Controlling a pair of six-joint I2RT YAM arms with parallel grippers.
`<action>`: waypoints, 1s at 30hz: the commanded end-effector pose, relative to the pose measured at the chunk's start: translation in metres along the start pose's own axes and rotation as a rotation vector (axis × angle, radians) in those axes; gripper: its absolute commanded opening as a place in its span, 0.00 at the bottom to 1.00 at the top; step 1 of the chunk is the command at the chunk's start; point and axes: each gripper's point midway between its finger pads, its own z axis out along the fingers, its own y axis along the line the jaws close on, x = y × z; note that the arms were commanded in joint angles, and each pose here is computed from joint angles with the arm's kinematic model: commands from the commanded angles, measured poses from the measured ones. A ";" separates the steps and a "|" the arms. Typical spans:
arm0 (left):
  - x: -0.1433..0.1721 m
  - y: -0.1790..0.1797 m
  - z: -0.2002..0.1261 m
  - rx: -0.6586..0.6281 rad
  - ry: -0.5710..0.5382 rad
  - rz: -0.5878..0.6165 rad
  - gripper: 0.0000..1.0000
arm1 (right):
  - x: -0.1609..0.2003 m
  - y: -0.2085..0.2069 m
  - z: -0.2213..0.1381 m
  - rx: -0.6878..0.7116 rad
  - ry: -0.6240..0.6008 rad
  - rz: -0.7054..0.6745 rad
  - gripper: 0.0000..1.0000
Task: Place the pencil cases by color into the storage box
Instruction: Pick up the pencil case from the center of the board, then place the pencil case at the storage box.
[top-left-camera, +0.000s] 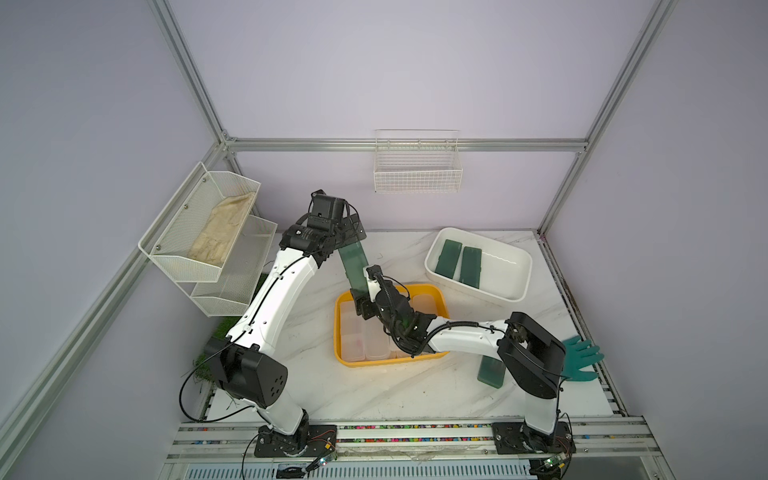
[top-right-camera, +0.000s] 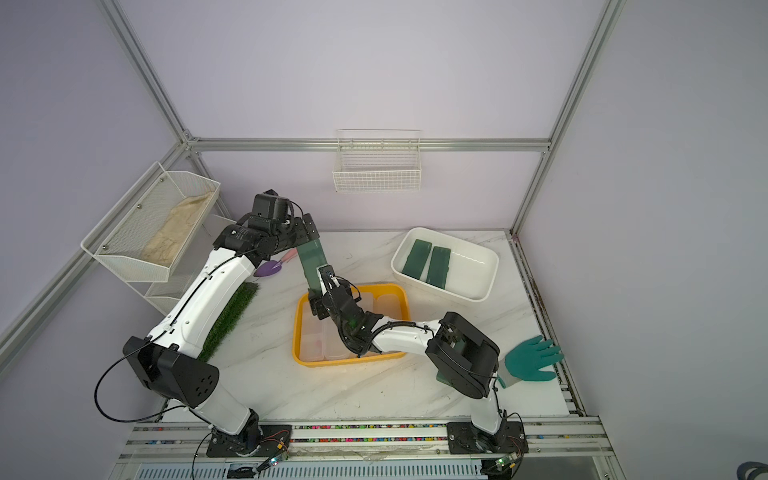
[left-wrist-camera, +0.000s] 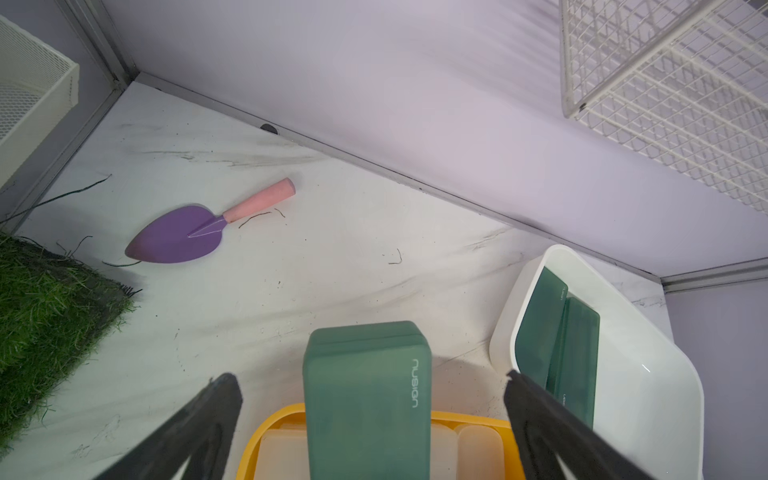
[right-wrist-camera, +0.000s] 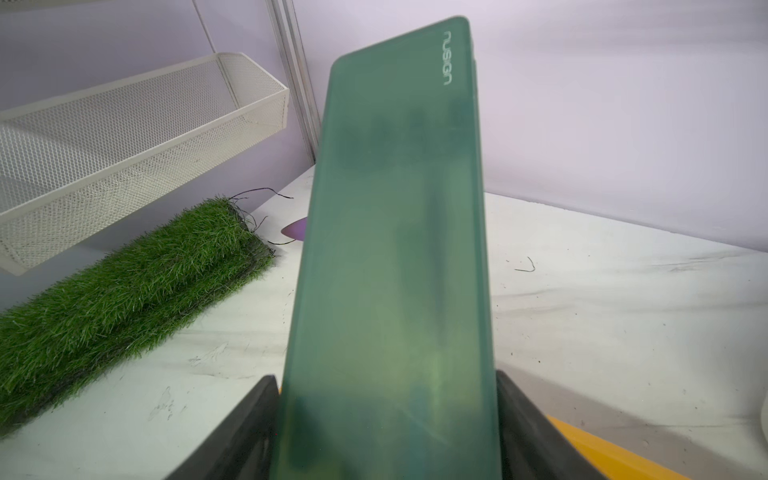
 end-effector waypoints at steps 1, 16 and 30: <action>-0.004 0.004 -0.011 -0.001 -0.040 0.021 1.00 | -0.031 -0.017 -0.016 0.032 -0.051 0.063 0.61; 0.003 0.000 -0.036 0.121 -0.096 0.028 1.00 | -0.034 -0.165 -0.066 0.288 0.089 0.270 0.58; 0.026 -0.035 -0.045 0.378 -0.094 0.154 1.00 | -0.007 -0.312 -0.112 0.517 0.197 0.471 0.58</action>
